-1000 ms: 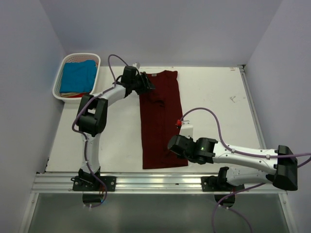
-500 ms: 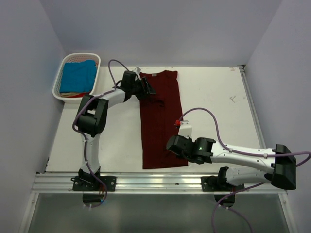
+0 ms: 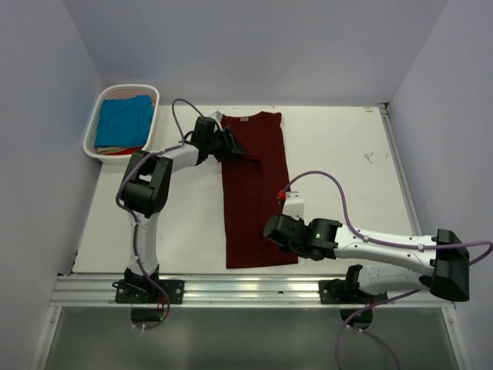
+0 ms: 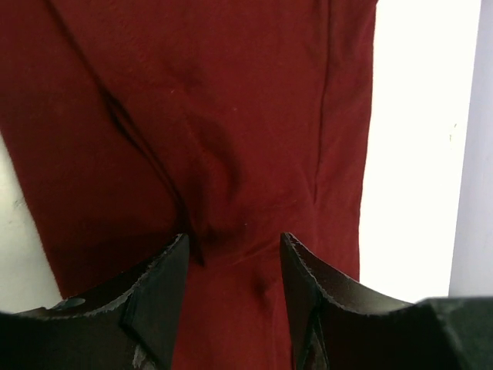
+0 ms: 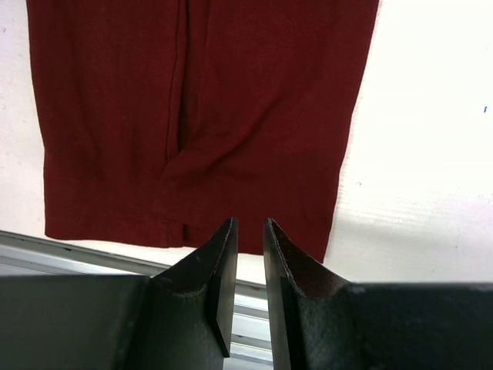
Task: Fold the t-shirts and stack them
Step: Rotate the tshirt 90 degrees
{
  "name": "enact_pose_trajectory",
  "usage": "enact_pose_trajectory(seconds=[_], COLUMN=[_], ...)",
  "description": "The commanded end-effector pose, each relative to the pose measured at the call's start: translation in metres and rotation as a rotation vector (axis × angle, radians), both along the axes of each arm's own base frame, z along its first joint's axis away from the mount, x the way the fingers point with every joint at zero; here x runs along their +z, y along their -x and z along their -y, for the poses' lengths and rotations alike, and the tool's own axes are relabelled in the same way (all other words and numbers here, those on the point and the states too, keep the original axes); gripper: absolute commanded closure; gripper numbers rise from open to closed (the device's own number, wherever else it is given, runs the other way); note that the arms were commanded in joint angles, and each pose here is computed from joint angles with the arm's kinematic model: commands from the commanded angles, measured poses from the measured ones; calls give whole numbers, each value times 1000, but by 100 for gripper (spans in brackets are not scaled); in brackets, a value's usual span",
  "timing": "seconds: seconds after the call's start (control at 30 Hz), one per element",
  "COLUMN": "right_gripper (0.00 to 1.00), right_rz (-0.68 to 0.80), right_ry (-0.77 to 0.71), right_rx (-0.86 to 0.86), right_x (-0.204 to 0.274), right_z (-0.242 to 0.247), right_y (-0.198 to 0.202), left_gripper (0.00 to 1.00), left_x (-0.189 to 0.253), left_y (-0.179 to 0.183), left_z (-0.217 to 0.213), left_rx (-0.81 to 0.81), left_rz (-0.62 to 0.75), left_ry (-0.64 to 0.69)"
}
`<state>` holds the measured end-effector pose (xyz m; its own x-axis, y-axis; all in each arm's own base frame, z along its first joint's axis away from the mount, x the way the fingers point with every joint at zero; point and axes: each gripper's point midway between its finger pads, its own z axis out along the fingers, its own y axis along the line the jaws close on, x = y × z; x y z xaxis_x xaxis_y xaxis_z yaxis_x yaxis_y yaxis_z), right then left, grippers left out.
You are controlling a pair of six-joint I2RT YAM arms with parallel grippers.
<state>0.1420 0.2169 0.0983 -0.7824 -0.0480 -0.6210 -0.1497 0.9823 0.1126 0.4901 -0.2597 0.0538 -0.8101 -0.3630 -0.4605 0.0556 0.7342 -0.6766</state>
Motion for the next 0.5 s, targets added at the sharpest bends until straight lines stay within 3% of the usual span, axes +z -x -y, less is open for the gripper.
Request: enact_pose_trajectory(seconds=[0.0,0.17,0.27,0.33,0.4,0.47], right_gripper=[76,76,77,78,82,87], right_rz=[25,29,29,28,29,32], right_ry=[-38,-40,-35,-29,-29,-25], right_rx=[-11,-16,-15,-17,-18,-17], right_x=[8,9,7,7,6,6], right_z=[-7,-4,-2,-1,-1,-2], right_y=[-4,-4,-3,-3,-4,-4], left_gripper=[45,53,65,80,95,100], left_x=[3,6,47,73,79,77], left_y=[-1,1,0,-2,-4,-8], left_z=[-1,7,16,23,32,43], left_rx=[10,-18,-50,-76,-110,-156], left_rz=[20,53,190,266,292,274], left_ry=[-18,35,121,142,145,166])
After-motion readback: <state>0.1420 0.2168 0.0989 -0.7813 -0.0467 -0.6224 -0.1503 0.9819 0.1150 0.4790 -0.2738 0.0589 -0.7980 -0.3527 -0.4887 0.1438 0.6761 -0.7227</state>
